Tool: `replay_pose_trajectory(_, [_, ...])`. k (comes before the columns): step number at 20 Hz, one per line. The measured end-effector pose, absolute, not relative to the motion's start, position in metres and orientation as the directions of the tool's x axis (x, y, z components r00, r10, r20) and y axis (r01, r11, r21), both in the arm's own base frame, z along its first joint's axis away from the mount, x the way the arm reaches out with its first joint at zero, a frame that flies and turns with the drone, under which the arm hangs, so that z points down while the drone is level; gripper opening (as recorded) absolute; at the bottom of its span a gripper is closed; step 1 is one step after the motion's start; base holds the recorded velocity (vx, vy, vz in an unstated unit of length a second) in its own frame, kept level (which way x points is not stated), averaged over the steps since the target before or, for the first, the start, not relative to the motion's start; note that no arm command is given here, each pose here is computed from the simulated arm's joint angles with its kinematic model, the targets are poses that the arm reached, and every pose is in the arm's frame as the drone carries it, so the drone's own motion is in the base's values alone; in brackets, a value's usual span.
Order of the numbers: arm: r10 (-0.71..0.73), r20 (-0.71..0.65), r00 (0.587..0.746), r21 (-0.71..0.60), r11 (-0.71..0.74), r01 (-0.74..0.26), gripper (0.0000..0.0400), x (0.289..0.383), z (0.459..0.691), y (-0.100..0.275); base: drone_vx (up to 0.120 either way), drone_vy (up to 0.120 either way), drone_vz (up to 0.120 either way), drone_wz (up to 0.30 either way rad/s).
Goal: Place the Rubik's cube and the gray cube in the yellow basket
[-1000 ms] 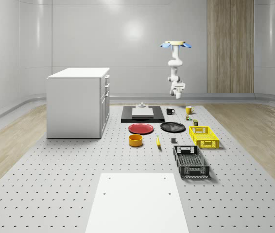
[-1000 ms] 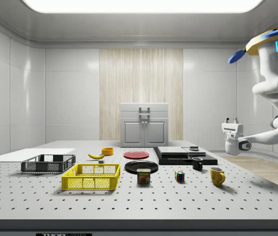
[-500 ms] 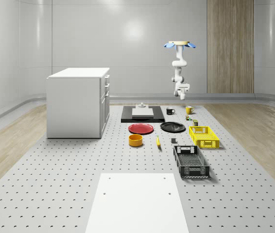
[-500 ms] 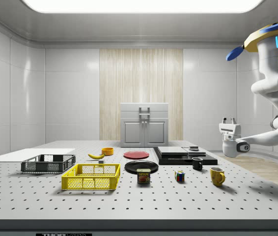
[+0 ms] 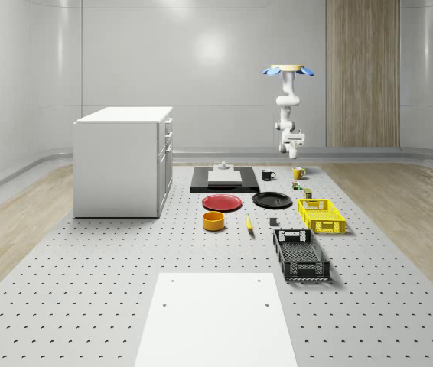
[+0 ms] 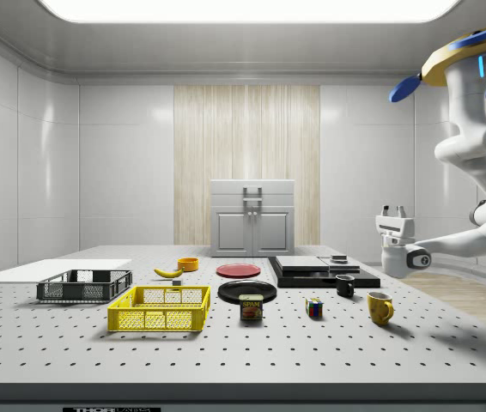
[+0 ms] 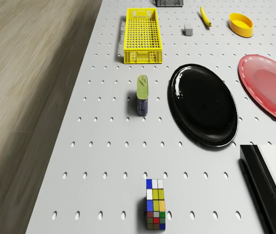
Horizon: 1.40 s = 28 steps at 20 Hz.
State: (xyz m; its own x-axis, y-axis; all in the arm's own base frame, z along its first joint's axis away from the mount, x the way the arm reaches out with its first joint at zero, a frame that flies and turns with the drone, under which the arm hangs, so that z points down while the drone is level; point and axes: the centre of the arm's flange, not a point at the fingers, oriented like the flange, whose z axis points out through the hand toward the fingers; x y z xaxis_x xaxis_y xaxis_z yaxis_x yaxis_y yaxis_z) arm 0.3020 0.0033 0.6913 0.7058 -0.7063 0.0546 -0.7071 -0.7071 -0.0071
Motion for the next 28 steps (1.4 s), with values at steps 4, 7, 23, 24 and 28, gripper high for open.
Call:
replay_pose_trajectory(4, [-0.705, 0.08, 0.705, 0.014, -0.706, -0.708, 0.04, 0.3017, 0.691, 0.007, 0.12, 0.0, 0.0, 0.0])
replay_pose_trajectory(7, [-0.701, 0.112, 0.704, 0.043, -0.704, -0.709, 0.04, 0.3015, 0.691, 0.011, 0.12, 0.0, 0.0, 0.0])
replay_pose_trajectory(23, [-0.11, 0.722, 0.683, 0.669, -0.141, -0.73, 0.04, 0.3032, 0.609, 0.097, 0.12, 0.0, -0.02, 0.0])
replay_pose_trajectory(24, [0.011, 0.731, 0.682, 0.682, -0.02, -0.731, 0.04, 0.3038, 0.592, 0.099, 0.12, 0.0, -0.12, 0.0])
replay_pose_trajectory(28, [0.438, 0.578, 0.688, 0.548, 0.416, -0.726, 0.04, 0.3059, 0.531, 0.078, 0.12, 0.0, -0.12, 0.0])
